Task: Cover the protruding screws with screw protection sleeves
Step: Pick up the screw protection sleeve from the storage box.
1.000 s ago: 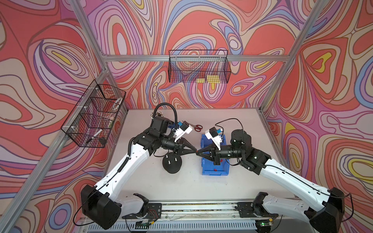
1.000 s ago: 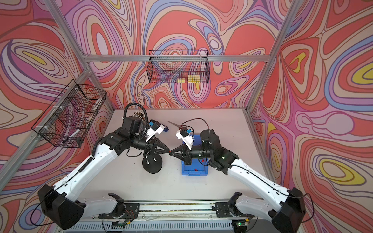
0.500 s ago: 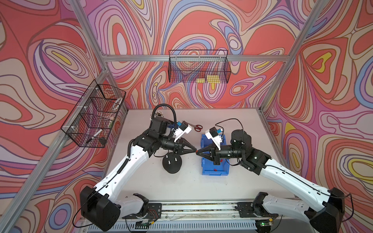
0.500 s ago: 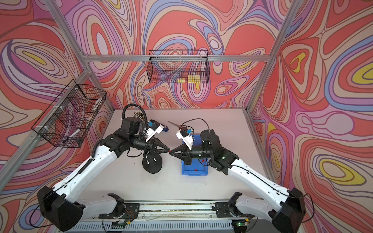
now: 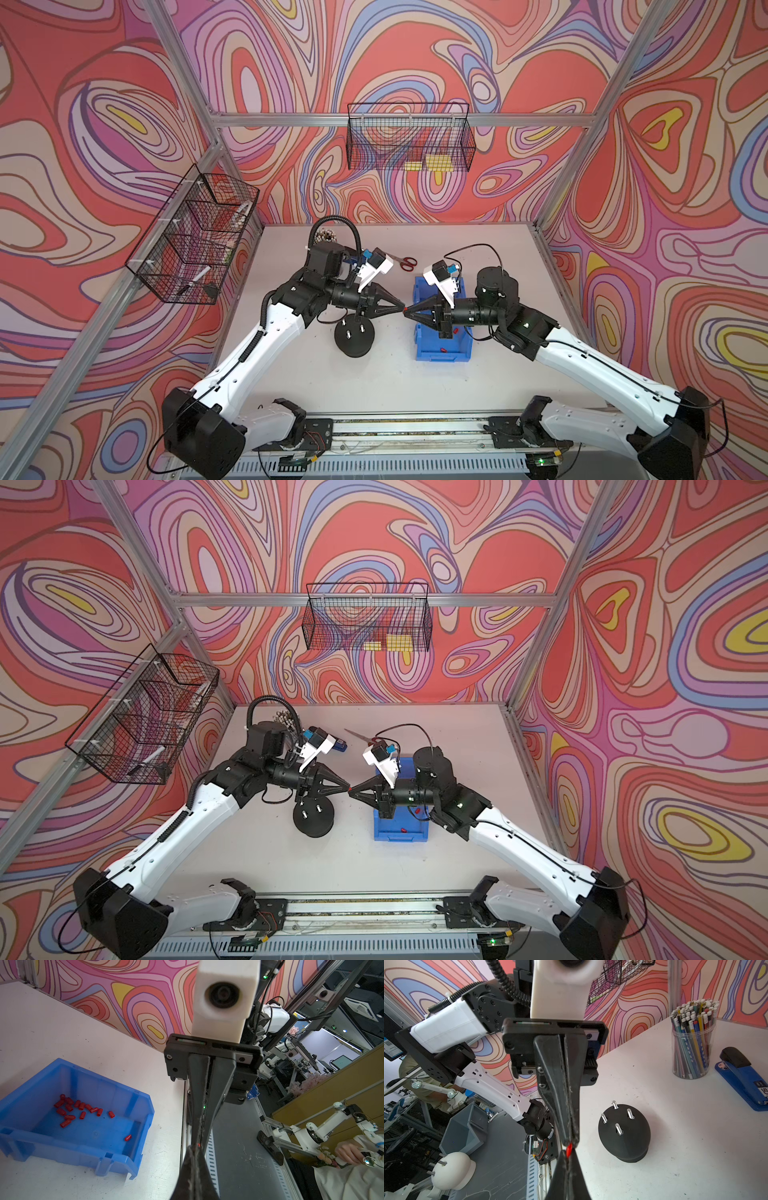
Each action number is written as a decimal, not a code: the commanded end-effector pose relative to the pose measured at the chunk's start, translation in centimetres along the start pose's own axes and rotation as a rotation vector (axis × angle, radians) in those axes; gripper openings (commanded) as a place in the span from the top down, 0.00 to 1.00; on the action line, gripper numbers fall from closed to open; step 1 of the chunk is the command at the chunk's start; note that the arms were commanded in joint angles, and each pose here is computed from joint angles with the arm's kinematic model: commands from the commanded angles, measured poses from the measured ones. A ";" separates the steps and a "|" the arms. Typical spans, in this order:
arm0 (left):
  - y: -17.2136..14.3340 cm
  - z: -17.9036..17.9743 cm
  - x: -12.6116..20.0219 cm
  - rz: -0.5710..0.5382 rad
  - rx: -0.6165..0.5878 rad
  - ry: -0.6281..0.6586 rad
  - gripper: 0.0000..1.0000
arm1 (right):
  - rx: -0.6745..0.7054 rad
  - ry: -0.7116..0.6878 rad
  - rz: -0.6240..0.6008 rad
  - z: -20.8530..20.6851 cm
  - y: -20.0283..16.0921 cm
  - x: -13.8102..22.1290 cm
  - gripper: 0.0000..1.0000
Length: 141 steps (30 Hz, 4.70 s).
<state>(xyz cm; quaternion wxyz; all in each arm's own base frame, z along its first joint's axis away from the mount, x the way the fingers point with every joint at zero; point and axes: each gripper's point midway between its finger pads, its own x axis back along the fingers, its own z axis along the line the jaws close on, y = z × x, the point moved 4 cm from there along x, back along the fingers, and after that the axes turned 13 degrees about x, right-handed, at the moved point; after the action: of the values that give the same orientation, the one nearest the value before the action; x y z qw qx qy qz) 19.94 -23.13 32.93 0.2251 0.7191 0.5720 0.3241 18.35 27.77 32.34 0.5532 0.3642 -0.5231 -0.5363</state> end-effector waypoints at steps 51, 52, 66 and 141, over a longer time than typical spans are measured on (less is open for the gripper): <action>1.3 -1.4 0.6 -0.094 -0.084 -0.030 1.00 | 0.002 -0.036 -0.036 -0.4 1.1 0.0 0.64; 1.7 -1.4 0.8 -0.112 -0.090 -0.025 1.00 | 0.006 -0.037 -0.040 -0.4 1.3 0.0 0.62; 11.1 -9.4 8.2 -0.845 -0.345 -0.188 1.00 | 0.205 -0.098 -0.497 -0.3 11.2 1.7 0.69; 14.1 -9.5 7.2 -1.033 -0.212 -0.326 1.00 | 0.202 -0.032 -0.988 -3.0 18.8 -0.3 0.80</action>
<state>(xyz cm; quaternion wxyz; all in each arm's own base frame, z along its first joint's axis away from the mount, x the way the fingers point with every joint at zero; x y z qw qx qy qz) 25.47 -20.54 48.92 0.4671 0.3652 0.7959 0.1223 25.89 30.86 49.71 0.1900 0.6119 -0.3440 -0.6864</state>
